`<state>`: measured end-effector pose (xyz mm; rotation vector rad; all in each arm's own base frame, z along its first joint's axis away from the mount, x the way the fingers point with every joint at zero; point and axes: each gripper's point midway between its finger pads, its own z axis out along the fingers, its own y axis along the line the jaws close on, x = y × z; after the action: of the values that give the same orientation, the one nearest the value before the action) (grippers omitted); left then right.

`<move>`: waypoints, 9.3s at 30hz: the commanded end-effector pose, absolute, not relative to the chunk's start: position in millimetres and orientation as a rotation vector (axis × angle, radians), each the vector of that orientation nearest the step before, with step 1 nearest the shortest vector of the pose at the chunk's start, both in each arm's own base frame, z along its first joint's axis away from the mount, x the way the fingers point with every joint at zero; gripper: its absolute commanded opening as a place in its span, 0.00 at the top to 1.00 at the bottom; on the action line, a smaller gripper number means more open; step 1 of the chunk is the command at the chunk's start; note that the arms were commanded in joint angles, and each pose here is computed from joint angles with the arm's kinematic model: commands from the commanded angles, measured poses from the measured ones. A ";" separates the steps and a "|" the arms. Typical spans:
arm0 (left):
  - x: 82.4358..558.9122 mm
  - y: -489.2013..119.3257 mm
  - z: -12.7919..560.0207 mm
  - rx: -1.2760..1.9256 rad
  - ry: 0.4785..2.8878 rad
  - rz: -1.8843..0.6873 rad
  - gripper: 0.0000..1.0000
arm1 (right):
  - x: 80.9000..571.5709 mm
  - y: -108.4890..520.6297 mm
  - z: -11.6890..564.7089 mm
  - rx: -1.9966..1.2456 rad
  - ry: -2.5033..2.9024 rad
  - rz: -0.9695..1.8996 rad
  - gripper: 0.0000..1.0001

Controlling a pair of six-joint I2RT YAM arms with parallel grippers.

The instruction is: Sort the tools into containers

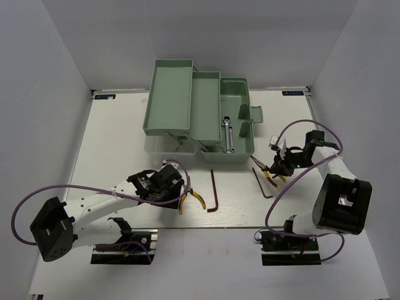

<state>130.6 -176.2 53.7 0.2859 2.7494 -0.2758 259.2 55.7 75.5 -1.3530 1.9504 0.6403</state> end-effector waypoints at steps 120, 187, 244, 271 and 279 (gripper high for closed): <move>151.7 -274.0 137.3 0.728 2.340 -0.540 1.00 | 286.8 70.1 158.6 -0.377 2.154 0.027 1.00; 267.1 -262.0 269.2 0.761 1.990 -0.651 0.67 | 224.0 47.7 57.2 -0.215 2.653 0.228 0.68; 208.1 -198.5 184.5 0.629 2.096 -0.568 0.26 | 252.4 100.7 124.3 -0.187 2.458 0.640 1.00; 208.8 -182.6 219.2 0.571 1.929 -0.538 0.33 | 400.5 400.8 370.7 -0.928 1.638 0.929 1.00; 208.5 -181.7 221.2 0.568 1.923 -0.546 0.31 | 408.9 444.8 335.6 -0.932 1.633 0.892 1.00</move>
<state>207.7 -182.4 223.8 0.5678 1.9224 -0.5492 393.4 431.5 317.9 -0.9640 1.7318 0.9470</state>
